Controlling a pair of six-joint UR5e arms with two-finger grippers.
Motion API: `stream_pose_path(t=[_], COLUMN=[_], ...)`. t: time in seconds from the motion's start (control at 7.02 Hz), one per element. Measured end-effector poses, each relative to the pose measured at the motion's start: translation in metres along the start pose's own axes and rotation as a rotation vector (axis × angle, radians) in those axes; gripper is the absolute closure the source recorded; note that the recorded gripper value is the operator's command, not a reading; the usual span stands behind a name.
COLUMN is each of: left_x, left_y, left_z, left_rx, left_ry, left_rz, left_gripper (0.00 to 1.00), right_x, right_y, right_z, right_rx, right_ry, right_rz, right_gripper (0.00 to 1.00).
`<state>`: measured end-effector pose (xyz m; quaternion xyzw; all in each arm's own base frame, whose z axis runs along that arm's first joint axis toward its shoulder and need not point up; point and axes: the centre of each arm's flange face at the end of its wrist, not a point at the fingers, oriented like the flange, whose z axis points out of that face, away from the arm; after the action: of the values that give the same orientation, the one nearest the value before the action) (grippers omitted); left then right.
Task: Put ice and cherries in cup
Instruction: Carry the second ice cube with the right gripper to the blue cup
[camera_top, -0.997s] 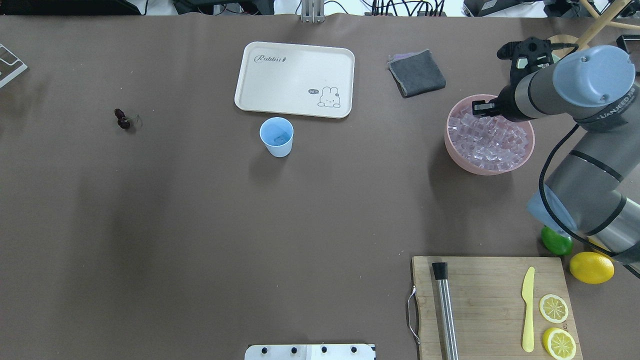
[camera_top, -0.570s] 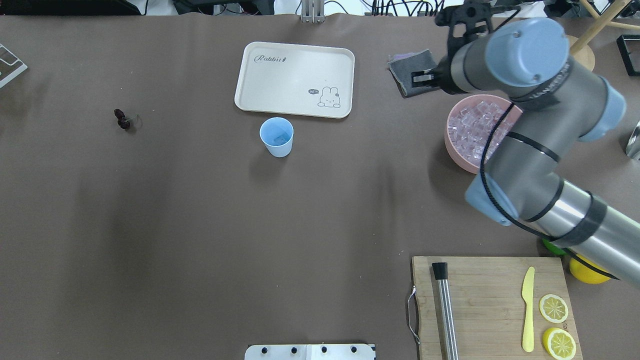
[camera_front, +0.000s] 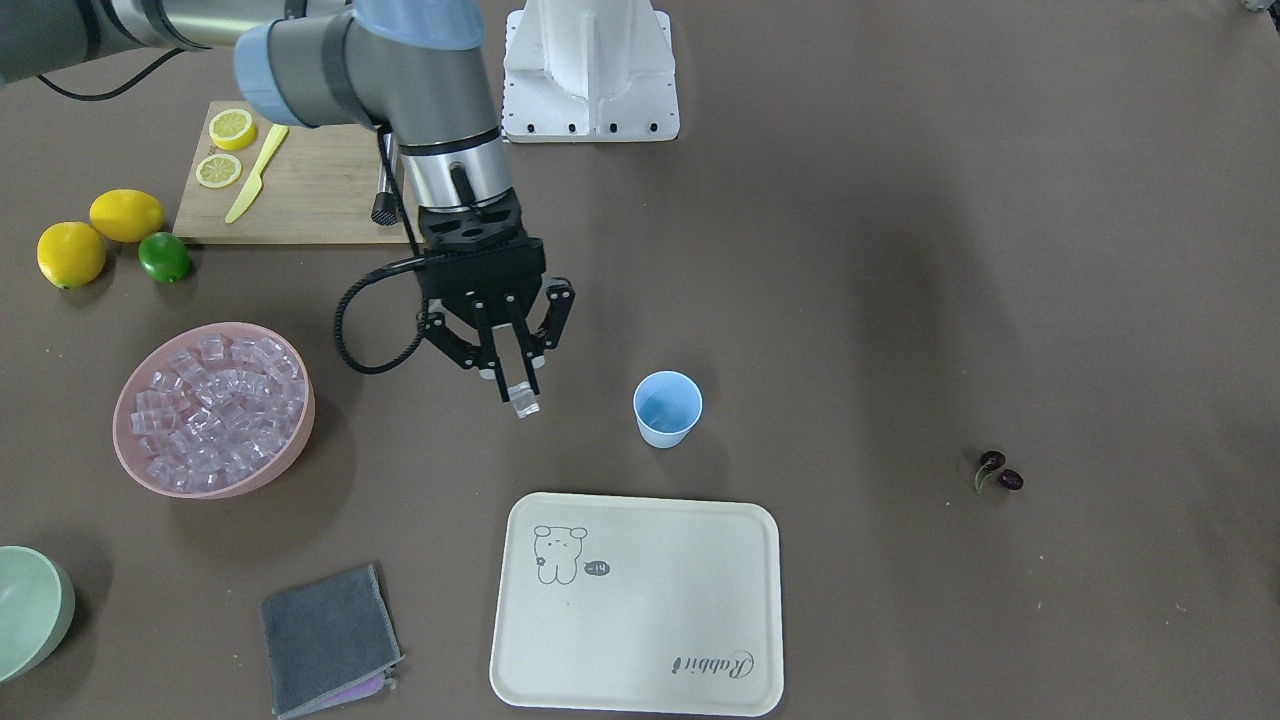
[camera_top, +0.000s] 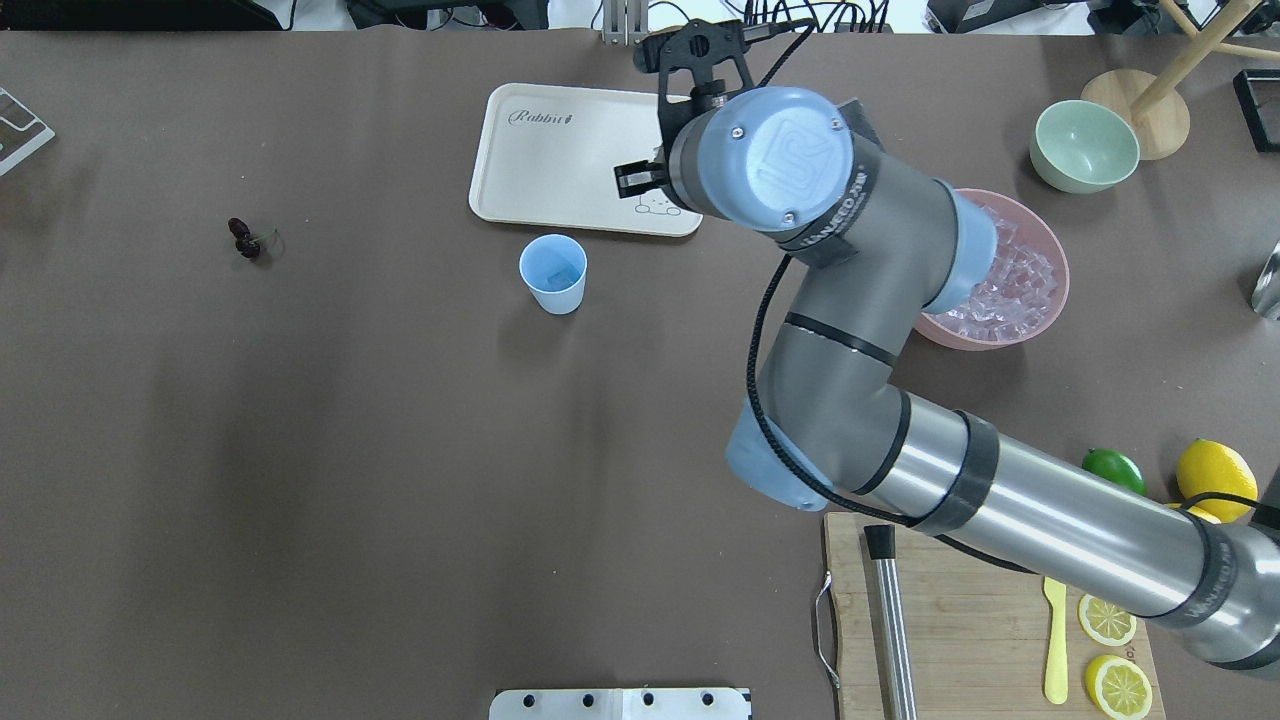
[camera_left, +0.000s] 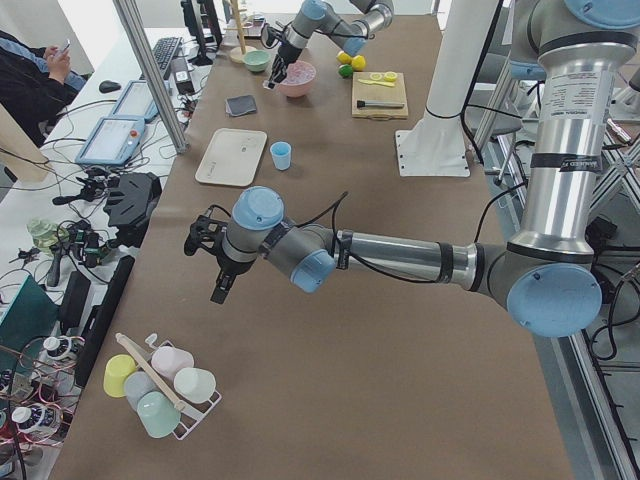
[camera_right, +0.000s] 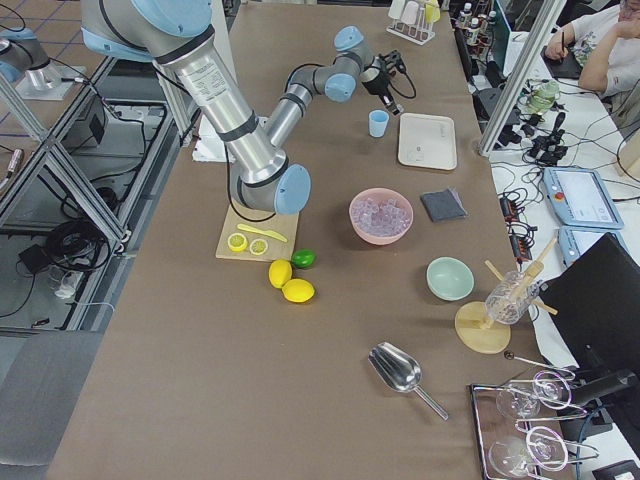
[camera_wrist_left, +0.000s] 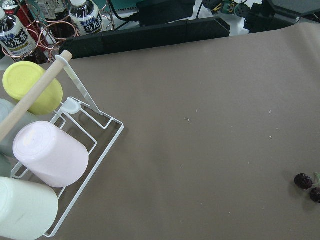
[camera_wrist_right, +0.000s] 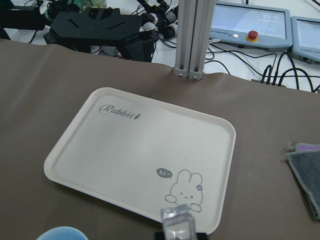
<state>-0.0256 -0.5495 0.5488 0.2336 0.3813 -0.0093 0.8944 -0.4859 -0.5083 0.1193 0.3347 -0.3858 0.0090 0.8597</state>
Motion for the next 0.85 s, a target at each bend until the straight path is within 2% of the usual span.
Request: stream_pose_path(t=[0.28, 0.85], left_x=[0.001, 0.001], left_y=[0.000, 0.000], left_z=[-0.001, -0.001], left_rx=[0.002, 0.003], left_ry=[0.002, 0.002], left_rz=[0.003, 0.006], left_gripper=[0.02, 0.02], right_x=[-0.056, -0.086], right_y=[-0.007, 0.026], right_z=[0.017, 0.075], right_rx=[0.006, -0.008], right_ry=[-0.018, -0.065], right_rz=[-0.006, -0.023], right_gripper=[1.00, 1.00])
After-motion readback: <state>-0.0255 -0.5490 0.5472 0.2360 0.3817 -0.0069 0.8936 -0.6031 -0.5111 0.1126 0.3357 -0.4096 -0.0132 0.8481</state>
